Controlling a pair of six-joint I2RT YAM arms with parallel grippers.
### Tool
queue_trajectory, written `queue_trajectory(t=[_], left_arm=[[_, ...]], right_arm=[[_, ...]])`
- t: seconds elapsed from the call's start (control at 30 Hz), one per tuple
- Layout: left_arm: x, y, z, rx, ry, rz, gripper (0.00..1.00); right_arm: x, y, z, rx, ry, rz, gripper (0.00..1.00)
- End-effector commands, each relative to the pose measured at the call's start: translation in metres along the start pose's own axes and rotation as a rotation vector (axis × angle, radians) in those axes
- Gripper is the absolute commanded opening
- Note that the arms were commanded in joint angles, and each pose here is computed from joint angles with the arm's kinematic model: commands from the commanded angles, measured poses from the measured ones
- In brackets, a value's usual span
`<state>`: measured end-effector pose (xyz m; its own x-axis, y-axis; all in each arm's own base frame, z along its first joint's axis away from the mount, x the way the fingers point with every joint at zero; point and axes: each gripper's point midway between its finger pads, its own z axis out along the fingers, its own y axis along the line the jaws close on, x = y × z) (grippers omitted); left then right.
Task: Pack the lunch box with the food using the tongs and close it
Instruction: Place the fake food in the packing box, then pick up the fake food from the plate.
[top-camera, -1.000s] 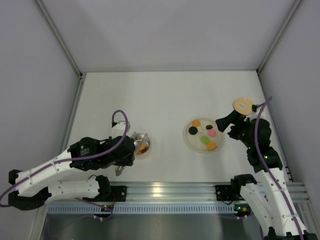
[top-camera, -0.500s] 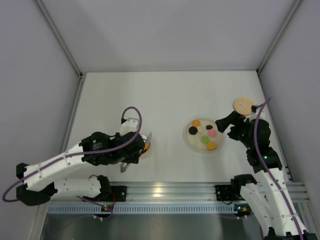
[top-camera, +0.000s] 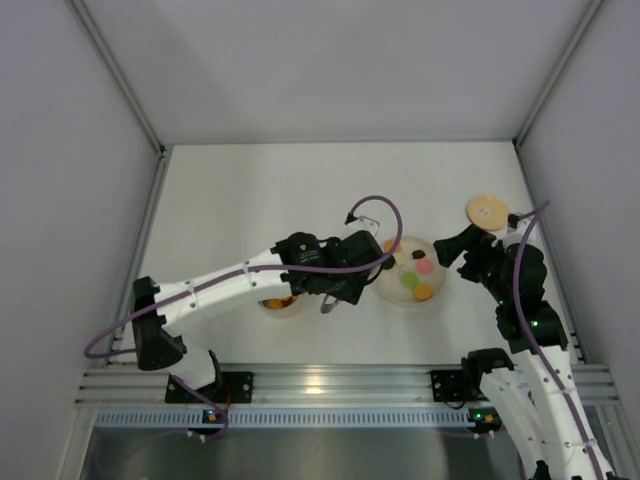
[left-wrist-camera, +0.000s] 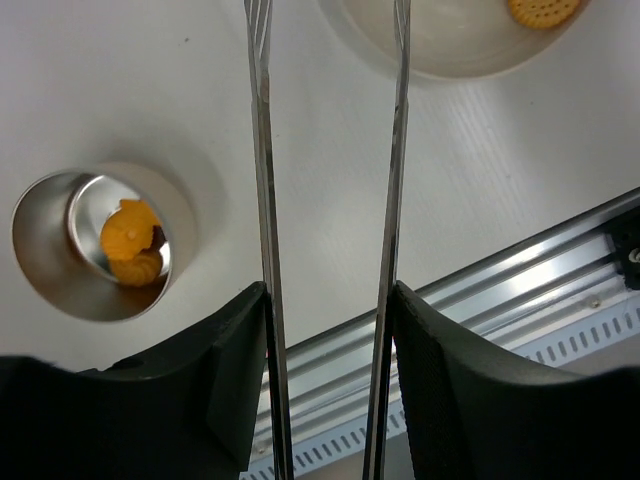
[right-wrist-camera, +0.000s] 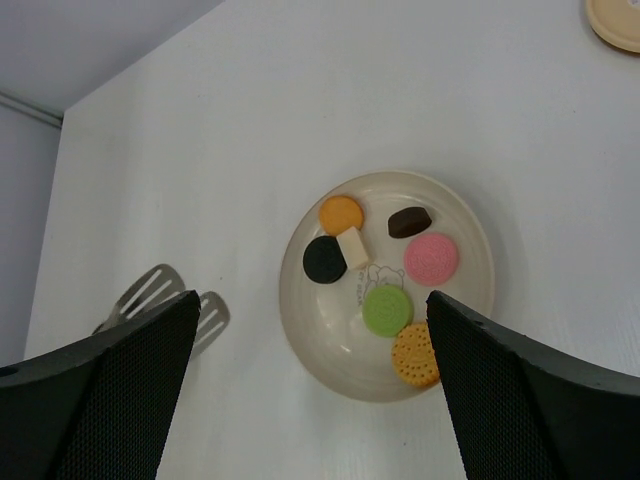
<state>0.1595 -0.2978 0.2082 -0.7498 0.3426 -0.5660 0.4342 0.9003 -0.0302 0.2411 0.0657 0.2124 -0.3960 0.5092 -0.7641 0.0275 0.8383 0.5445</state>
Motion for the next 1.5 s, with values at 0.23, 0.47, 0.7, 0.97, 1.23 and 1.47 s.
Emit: queue_trajectory(t=[0.23, 0.47, 0.7, 0.97, 1.23, 1.47], left_arm=[[-0.059, -0.085, 0.044, 0.175, -0.069, 0.066, 0.55], [-0.066, -0.104, 0.076, 0.171, -0.038, 0.083, 0.54], [-0.061, -0.098, 0.089, 0.130, -0.019, 0.073, 0.51], [-0.052, -0.088, 0.092, 0.093, -0.006, 0.068, 0.51], [-0.052, -0.082, 0.101, 0.068, -0.005, 0.066, 0.51], [-0.054, -0.079, 0.108, 0.062, 0.001, 0.063, 0.51]], right_arm=[[-0.015, -0.001, -0.013, 0.022, -0.055, -0.031, 0.94], [-0.018, -0.005, -0.020, 0.046, -0.070, -0.050, 0.95], [-0.017, -0.007, -0.019, 0.054, -0.065, -0.056, 0.95], [-0.013, -0.008, -0.014, 0.047, -0.054, -0.048, 0.95], [-0.013, -0.006, -0.013, 0.042, -0.053, -0.053, 0.95], [-0.014, -0.007, -0.013, 0.046, -0.049, -0.057, 0.95]])
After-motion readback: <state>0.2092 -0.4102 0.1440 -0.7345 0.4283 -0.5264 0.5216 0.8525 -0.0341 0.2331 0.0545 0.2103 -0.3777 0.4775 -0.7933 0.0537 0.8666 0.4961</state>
